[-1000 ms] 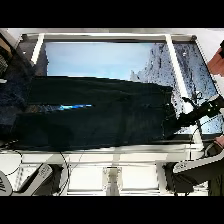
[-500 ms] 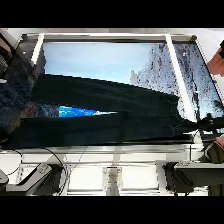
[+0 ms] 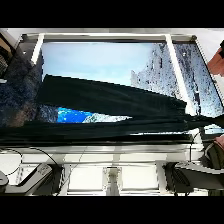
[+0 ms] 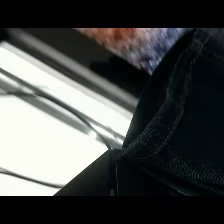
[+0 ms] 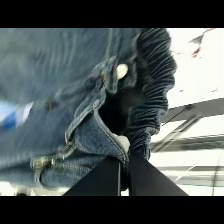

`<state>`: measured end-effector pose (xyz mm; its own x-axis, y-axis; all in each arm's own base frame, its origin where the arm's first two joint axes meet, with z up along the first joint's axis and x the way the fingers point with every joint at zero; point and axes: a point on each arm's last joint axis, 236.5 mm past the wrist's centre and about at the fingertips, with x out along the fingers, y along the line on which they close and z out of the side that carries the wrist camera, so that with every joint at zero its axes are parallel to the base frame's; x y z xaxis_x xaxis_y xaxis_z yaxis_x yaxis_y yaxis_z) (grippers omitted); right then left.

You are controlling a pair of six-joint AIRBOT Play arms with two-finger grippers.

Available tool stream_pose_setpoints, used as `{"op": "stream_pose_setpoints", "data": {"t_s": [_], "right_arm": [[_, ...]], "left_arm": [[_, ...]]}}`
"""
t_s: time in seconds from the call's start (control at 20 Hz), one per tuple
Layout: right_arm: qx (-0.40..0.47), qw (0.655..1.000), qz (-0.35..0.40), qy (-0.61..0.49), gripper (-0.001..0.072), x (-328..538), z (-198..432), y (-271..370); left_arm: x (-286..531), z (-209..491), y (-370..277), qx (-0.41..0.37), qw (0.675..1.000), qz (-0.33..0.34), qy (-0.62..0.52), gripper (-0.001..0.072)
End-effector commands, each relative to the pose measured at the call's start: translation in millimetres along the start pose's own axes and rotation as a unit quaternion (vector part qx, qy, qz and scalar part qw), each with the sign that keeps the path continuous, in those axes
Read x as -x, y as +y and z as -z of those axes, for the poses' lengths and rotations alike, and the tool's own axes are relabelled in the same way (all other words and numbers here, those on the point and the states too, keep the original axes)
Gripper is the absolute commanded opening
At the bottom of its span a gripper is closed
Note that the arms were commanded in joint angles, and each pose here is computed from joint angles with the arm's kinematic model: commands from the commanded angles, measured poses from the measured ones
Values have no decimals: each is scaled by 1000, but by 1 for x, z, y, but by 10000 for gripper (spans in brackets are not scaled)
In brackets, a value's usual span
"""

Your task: Fold the clothes and pants, and hang the long-sleeved shirts on hangers.

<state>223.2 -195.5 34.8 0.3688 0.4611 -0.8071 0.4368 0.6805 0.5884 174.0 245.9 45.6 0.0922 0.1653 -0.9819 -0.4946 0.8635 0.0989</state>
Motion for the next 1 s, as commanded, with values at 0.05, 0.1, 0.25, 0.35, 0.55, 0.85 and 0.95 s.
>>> {"op": "stream_pose_setpoints", "data": {"t_s": [0.05, 0.1, 0.25, 0.35, 0.55, 0.85, 0.95], "right_arm": [[-47, 997, 56, -13, 23, 9, -5, -11], [-45, 997, 59, -11, 23, 5, -8, -9], [-66, 993, 83, -54, 23, 7, -34, -9], [-94, 987, 84, -103, 24, 13, -56, -7], [-97, 984, 80, -129, 24, 8, -74, 3], [-120, 984, 73, -107, 24, -28, -90, 1], [-120, 985, 72, -101, 25, -41, -95, -1]], "left_arm": [[18, -83, -11, -33, 993, -29, -108, 21], [20, -98, -27, -41, 993, -19, -107, 21], [27, -151, -69, -43, 990, 2, -132, 22], [27, -181, -91, -37, 989, 14, -142, 22], [18, -217, -129, -35, 987, 31, -151, 22], [18, -233, -148, -36, 984, 39, -167, 22], [17, -232, -147, -36, 985, 38, -165, 22]]}}
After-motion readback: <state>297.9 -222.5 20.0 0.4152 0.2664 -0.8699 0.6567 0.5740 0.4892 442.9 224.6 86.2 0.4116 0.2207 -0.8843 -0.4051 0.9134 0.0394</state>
